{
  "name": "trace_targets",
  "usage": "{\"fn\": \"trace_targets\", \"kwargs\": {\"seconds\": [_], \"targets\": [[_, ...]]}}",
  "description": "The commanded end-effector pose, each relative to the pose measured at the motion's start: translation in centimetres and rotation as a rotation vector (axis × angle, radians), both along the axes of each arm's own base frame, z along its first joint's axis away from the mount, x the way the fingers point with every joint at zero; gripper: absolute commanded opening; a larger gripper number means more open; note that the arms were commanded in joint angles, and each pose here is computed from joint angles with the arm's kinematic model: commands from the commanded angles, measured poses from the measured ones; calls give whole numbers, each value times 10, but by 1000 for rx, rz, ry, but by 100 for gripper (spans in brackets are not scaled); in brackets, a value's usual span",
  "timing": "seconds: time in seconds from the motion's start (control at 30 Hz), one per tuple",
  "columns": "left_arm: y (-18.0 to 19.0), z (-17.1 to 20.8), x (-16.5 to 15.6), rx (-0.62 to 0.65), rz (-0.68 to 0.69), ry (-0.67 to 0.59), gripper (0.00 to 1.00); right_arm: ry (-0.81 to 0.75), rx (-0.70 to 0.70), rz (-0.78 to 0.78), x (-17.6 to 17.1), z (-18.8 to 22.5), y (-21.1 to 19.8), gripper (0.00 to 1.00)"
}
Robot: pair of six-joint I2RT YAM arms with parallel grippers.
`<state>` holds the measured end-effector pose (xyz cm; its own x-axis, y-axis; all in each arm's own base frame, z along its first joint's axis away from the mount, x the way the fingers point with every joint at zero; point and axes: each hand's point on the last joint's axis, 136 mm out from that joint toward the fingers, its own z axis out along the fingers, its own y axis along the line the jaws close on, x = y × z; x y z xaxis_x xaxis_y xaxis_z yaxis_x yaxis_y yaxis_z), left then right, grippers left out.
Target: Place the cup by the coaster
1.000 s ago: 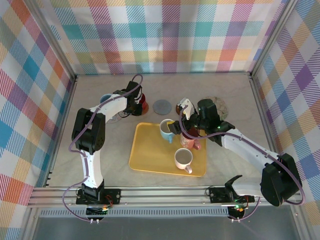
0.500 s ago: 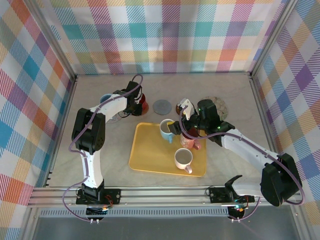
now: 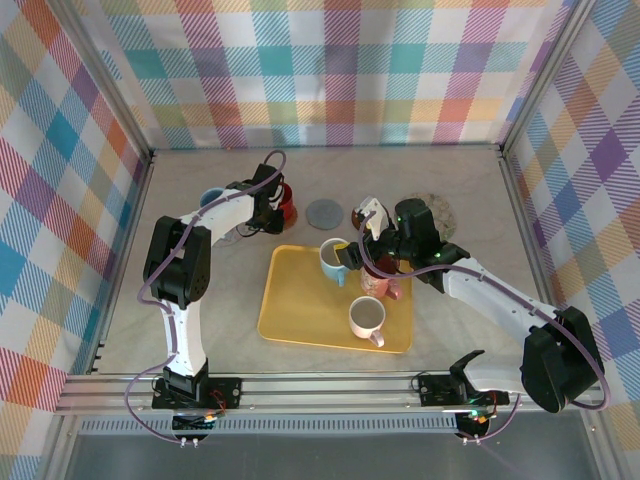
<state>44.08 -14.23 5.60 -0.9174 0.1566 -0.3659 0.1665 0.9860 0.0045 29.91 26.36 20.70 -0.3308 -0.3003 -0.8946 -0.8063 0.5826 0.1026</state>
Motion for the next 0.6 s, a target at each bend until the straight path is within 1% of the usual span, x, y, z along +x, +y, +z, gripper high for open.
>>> {"fn": "trace_targets", "kwargs": {"seconds": [0.0,0.1,0.23,0.33,0.37,0.57], "targets": [[9,15,-6,14,8,-10,26,-10,20,24,-5,3,3,99],[10,17,-6,12,11,-16,26,-10,20,24,-6,2,3,99],[10,24,-7,6,16,-29,34,-10,20,24,-6,3,3,99],[15,36,-8,20,25,-54,44,-14,18,20,-6,4,2,99],[16,42,-9,20,28,-66,50,-16,19,19,-6,5,2,99],[18,82,-17,-5,19,-141,69,-39,12,12,-8,12,-2,99]]}}
